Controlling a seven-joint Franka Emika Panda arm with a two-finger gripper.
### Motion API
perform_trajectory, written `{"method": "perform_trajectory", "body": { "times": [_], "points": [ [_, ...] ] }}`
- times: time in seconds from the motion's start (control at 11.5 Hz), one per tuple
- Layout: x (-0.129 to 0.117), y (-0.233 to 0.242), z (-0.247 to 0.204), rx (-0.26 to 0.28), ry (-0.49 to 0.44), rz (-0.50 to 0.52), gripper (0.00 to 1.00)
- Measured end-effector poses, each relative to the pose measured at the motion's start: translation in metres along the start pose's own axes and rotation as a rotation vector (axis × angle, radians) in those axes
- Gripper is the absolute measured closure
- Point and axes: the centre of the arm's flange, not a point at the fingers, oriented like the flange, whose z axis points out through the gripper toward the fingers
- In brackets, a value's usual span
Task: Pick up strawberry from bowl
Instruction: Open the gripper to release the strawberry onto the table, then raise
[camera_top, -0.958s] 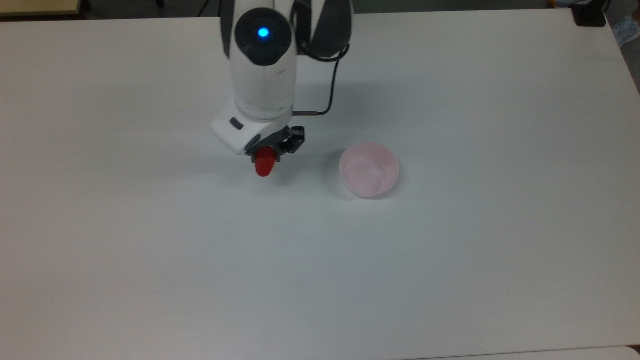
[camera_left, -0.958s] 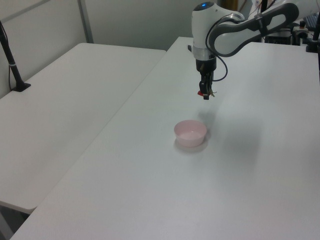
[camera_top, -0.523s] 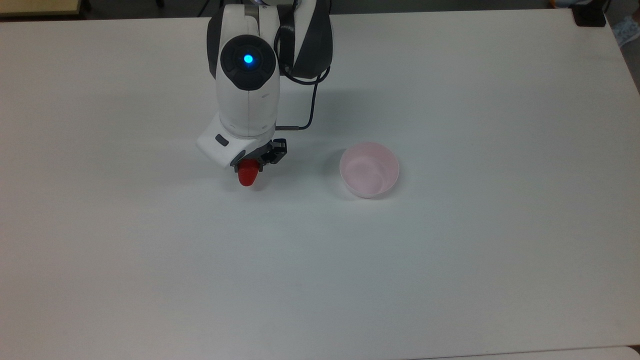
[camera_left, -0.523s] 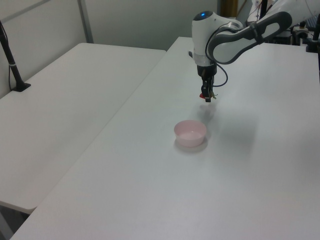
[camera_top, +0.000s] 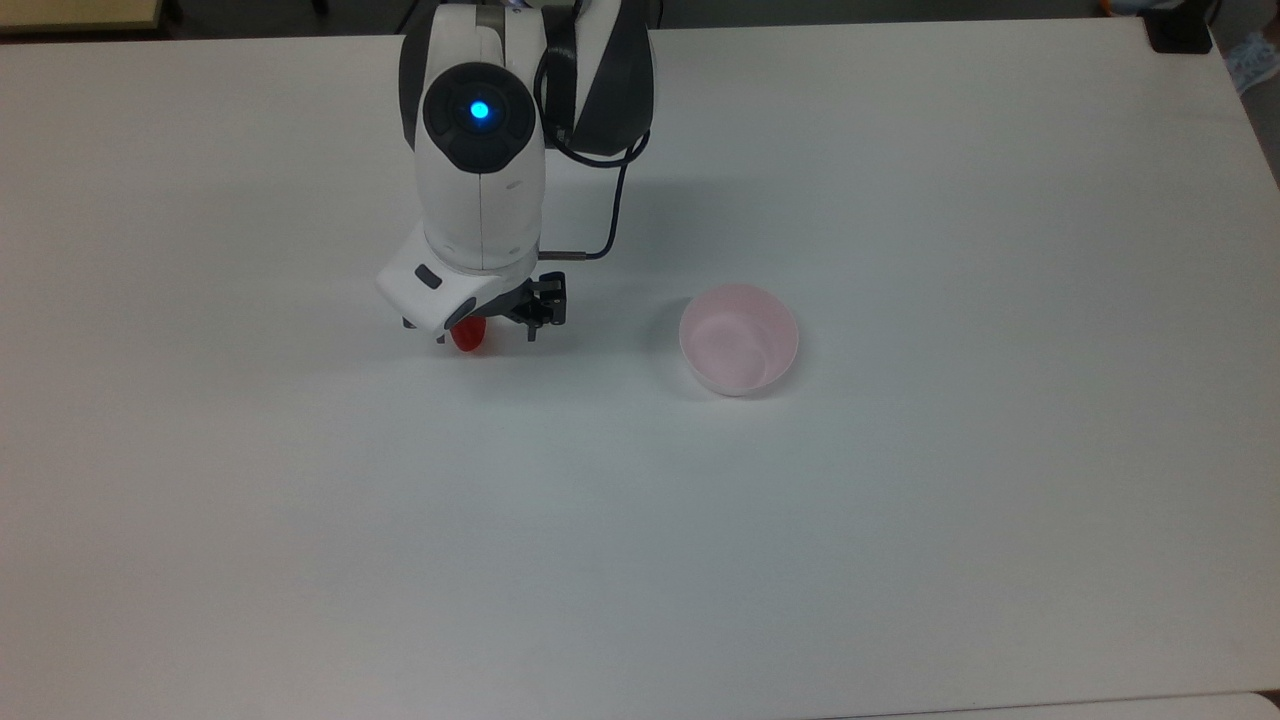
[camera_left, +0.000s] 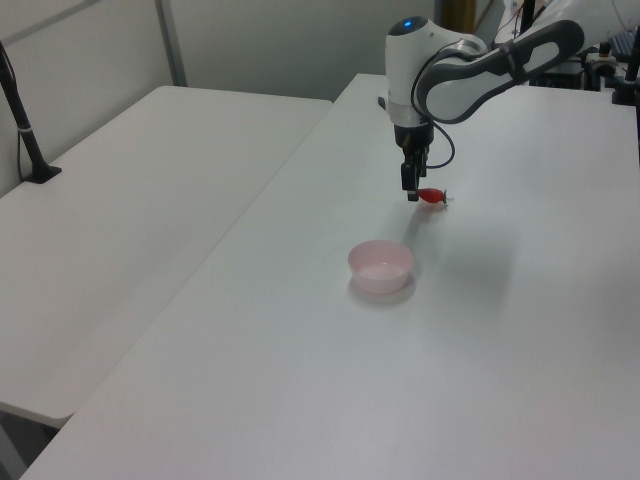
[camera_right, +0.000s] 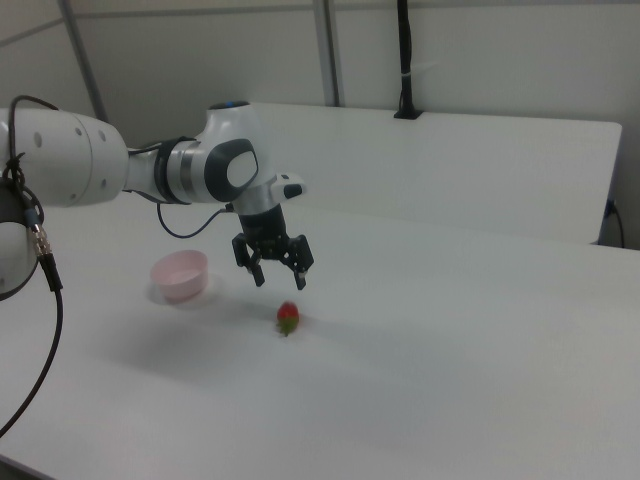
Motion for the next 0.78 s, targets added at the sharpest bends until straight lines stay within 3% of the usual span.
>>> {"method": "perform_trajectory", "body": {
  "times": [0.26,0.52,0.78],
  "points": [
    [-0.007,0.001,-0.051,-0.006,0.038,0.008,0.00],
    [-0.039,-0.011,-0.128,-0.010,0.023,0.006,0.00],
    [-0.073,-0.028,-0.197,0.052,0.047,0.119,0.00]
  ]
}}
